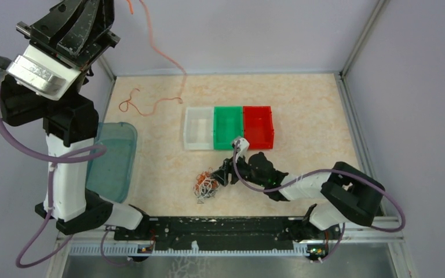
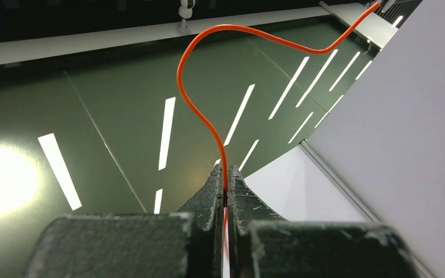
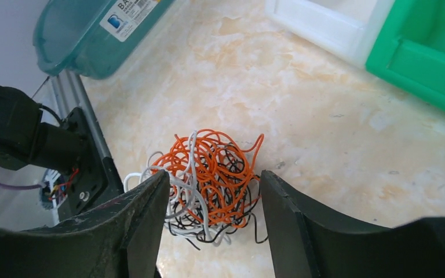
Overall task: Untangle the cables
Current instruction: Untie the cable.
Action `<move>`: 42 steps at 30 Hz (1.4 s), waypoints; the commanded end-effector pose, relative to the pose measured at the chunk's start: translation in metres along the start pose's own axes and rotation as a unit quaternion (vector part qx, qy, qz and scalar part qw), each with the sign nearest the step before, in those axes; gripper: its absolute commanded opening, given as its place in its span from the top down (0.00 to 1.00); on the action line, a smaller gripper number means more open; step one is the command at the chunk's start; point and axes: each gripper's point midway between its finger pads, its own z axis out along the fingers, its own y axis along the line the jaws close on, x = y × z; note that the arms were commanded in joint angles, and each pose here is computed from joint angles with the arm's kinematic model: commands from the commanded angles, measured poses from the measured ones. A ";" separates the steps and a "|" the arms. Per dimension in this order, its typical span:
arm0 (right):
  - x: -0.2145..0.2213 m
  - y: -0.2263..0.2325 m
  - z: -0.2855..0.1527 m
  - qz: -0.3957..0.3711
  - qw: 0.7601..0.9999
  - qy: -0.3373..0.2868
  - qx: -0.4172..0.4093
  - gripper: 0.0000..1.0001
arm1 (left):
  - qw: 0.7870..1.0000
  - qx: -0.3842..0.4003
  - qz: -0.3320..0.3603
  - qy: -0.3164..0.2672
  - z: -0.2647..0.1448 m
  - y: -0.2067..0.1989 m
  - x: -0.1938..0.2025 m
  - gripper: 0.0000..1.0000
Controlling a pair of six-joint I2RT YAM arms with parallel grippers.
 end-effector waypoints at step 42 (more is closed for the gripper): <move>-0.137 -0.001 -0.021 -0.084 0.987 -0.124 0.063 0.36 | 0.951 -0.038 -0.027 0.307 -0.153 -0.095 0.200 1.00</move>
